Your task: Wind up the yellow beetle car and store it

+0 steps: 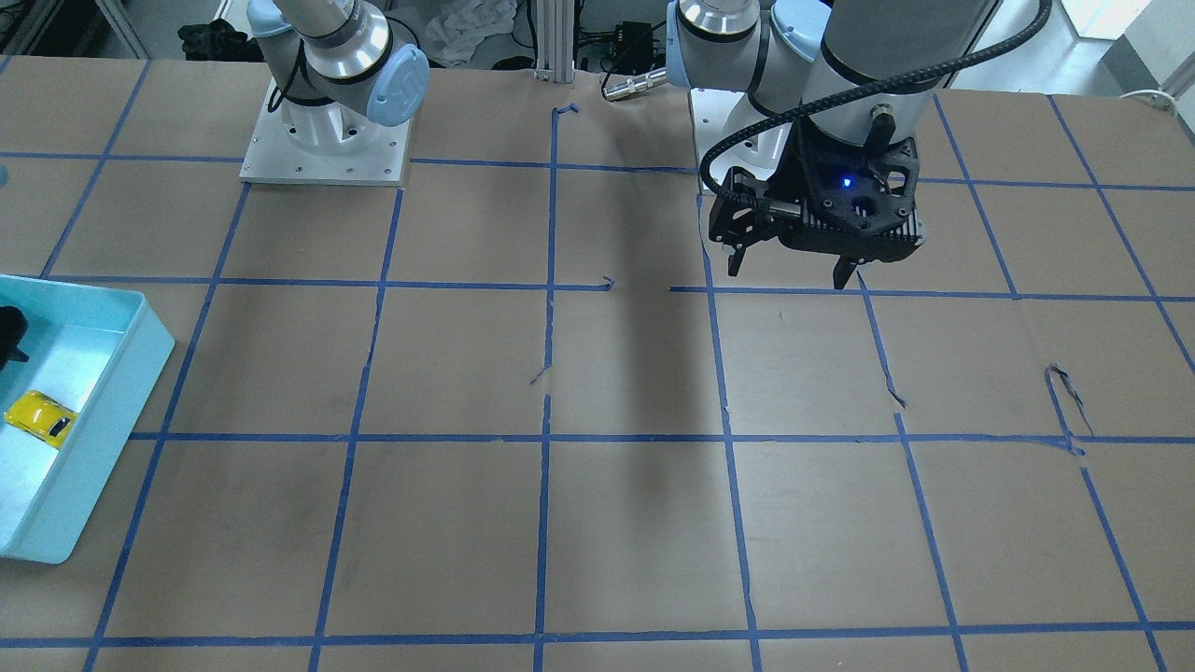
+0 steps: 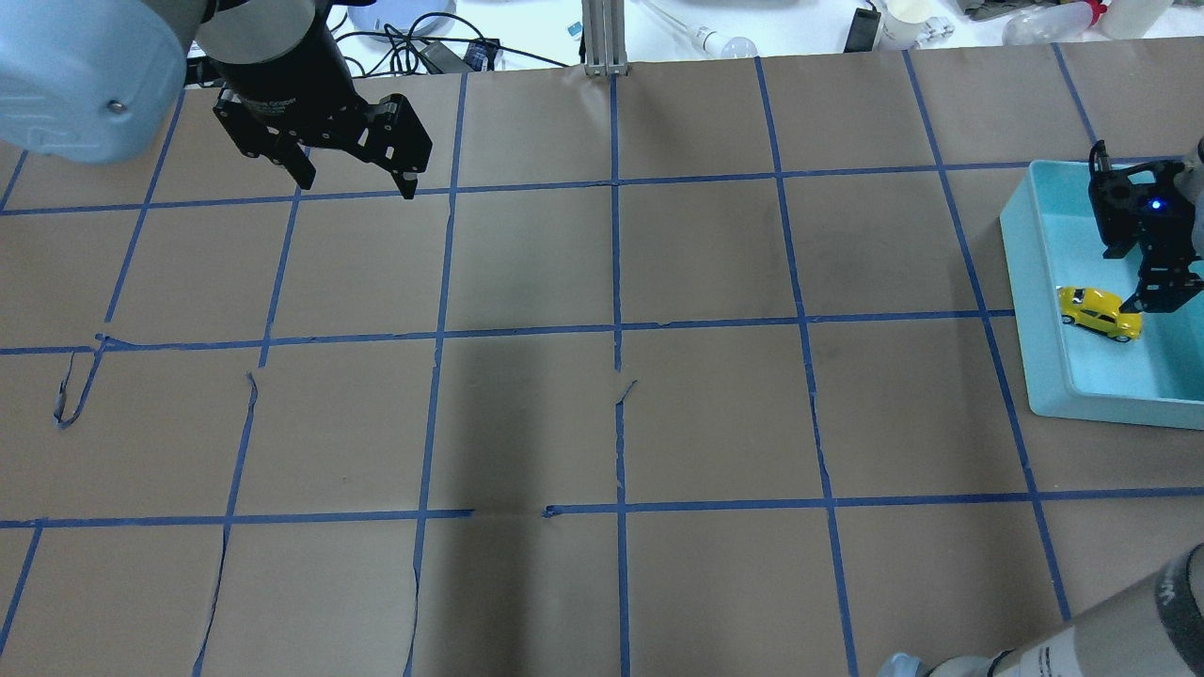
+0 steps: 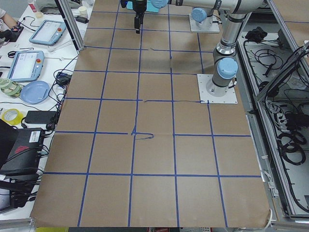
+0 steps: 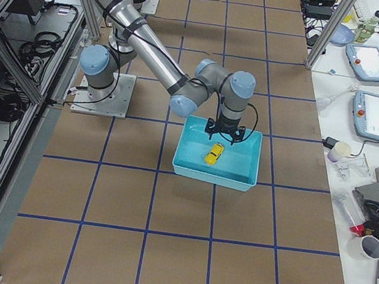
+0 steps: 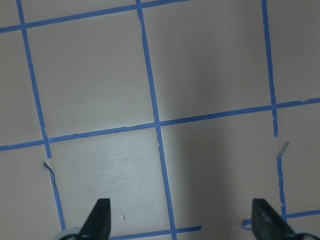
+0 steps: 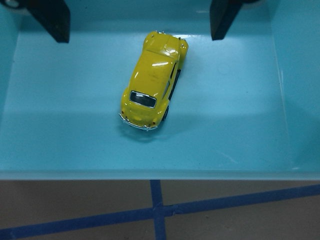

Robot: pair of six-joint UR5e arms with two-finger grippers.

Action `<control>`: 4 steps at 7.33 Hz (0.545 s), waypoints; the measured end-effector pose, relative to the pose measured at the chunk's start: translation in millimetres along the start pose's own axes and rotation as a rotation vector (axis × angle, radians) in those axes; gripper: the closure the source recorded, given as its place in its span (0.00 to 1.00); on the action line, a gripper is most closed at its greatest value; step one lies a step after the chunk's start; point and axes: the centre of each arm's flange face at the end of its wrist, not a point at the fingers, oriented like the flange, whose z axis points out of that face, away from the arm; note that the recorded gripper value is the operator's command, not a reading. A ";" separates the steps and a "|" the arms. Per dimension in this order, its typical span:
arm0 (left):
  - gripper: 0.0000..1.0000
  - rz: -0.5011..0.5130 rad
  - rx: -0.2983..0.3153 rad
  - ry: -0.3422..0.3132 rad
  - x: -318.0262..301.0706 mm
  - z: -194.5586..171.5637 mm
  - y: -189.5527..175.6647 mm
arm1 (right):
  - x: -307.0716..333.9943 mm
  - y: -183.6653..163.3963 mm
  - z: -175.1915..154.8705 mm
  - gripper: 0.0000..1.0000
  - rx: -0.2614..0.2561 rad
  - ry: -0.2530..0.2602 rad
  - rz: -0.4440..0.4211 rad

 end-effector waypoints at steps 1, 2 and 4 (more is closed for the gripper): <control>0.00 0.000 -0.001 -0.002 -0.2 0.4 -0.2 | 0.2 -7.7 -41.2 0.00 0.019 0.012 0.017; 0.00 0.000 -0.002 -0.003 0.0 0.9 -0.4 | -1.7 -22.1 -83.4 0.00 0.043 0.012 0.057; 0.00 -0.005 -0.004 -0.004 -2.5 1.3 0.2 | -16.5 -77.9 -160.5 0.00 0.064 0.008 0.181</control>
